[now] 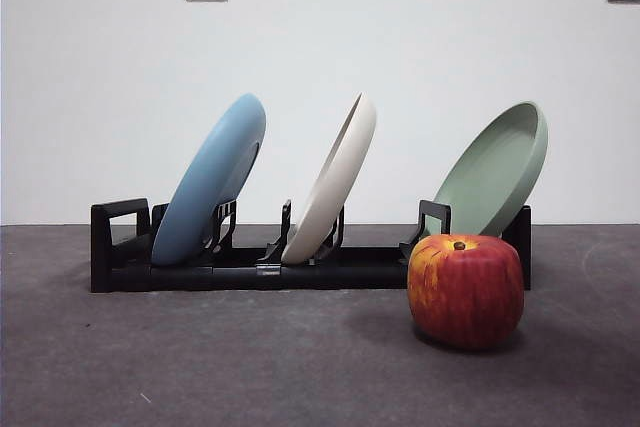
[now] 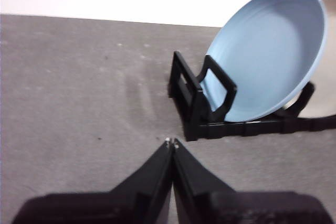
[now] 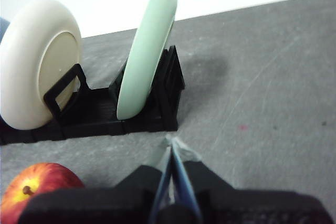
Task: Take the blue plate from the plate rack,put the plate on the table,take the apple from the table,put the apple in the plate
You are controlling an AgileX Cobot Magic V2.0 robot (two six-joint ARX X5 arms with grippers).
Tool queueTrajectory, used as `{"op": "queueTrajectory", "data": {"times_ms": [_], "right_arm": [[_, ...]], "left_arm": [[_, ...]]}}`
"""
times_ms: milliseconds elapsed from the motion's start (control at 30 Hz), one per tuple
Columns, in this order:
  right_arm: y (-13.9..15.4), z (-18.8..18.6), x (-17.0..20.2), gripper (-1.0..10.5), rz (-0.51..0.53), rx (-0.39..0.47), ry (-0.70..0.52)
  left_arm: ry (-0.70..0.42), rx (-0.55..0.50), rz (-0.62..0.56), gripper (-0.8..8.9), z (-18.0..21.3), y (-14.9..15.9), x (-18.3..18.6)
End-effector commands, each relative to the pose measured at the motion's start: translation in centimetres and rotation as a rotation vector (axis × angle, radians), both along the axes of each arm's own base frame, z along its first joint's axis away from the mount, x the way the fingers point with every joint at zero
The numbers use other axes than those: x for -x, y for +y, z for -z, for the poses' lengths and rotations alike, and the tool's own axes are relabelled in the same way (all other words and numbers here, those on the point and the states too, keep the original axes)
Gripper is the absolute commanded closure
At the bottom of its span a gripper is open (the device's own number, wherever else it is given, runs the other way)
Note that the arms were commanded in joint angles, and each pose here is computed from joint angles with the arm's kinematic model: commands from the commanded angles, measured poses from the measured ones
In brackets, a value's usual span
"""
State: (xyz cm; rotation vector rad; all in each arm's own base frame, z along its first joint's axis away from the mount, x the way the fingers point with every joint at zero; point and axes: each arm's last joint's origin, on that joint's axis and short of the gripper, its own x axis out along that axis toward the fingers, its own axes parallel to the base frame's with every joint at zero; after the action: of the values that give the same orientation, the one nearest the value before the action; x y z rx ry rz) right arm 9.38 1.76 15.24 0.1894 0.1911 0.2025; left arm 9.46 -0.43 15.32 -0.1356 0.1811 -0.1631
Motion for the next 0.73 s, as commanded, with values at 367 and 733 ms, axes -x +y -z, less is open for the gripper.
{"op": "queueTrajectory", "data": {"times_ms": [367, 733], "right_arm": [[0.1, -6.2, 0.3, 9.6, -0.008, -0.141, 0.042], [0.6, -14.6, -1.1, 9.5, -0.123, -0.054, 0.073]], "left_arm": [[-0.036, 0.152, 0.033, 8.20, -6.2, -0.1, 0.7], [0.067, 0.123, 0.168, 8.20, -14.2, -0.5, -2.1]]}}
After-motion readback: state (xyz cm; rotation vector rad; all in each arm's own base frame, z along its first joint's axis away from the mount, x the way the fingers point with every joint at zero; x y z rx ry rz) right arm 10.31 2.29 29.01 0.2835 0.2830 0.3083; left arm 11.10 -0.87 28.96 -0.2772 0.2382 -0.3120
